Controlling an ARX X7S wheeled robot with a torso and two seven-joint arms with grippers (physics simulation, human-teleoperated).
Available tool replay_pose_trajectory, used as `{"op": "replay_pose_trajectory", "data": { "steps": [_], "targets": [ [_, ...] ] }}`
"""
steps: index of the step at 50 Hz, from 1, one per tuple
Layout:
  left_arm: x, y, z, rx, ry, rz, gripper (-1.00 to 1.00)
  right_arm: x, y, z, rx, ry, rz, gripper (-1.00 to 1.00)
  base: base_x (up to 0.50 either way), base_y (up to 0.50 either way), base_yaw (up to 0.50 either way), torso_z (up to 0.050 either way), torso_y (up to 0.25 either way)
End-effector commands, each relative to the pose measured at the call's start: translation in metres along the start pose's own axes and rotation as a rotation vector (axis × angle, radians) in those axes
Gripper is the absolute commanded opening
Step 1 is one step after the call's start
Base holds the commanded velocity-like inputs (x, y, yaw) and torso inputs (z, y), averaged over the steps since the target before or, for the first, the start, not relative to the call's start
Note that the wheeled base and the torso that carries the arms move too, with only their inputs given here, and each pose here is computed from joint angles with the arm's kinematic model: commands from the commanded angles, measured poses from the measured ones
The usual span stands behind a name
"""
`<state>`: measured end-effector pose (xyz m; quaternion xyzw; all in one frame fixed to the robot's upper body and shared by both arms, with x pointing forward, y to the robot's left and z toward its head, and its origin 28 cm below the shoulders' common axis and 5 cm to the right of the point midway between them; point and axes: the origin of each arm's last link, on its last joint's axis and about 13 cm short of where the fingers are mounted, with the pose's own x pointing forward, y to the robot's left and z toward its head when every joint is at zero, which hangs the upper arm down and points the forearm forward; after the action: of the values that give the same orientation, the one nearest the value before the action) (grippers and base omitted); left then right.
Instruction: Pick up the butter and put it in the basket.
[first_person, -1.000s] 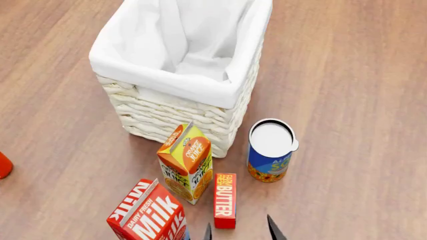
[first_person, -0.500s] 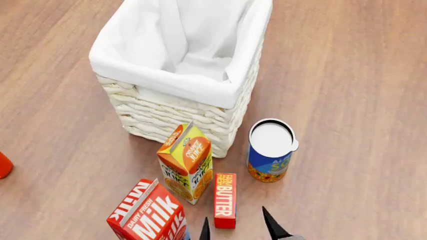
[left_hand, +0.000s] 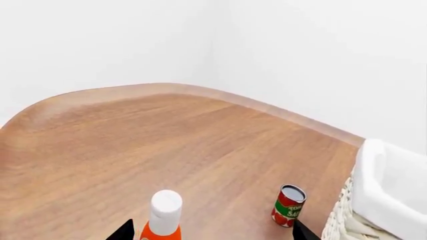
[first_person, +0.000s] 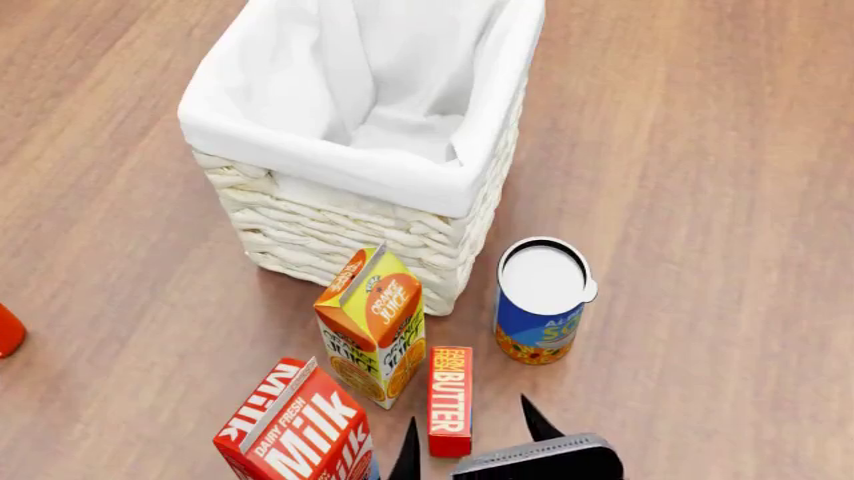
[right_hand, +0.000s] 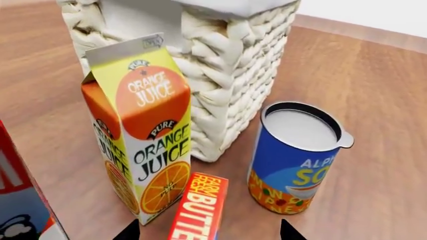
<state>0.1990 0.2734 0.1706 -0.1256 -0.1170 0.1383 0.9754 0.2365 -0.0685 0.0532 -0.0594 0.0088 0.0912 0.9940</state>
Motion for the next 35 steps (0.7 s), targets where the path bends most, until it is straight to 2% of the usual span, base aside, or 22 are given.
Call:
{"op": "replay_pose_trajectory", "data": {
  "steps": [1,35],
  "targets": [
    [-0.0023,-0.0009,0.0024,-0.005,-0.002,-0.001,1.00,0.0061,-0.0021,0.0091,-0.014,0.019,0.010,1.00,0.00,0.00,0.00,0.000,0.000],
    [-0.0063,-0.0021,0.0074,-0.018,-0.009,-0.010,1.00,0.0115,-0.0042,0.0040,0.040,0.108,0.037,1.00,0.00,0.00,0.00,0.000,0.000]
  ]
}}
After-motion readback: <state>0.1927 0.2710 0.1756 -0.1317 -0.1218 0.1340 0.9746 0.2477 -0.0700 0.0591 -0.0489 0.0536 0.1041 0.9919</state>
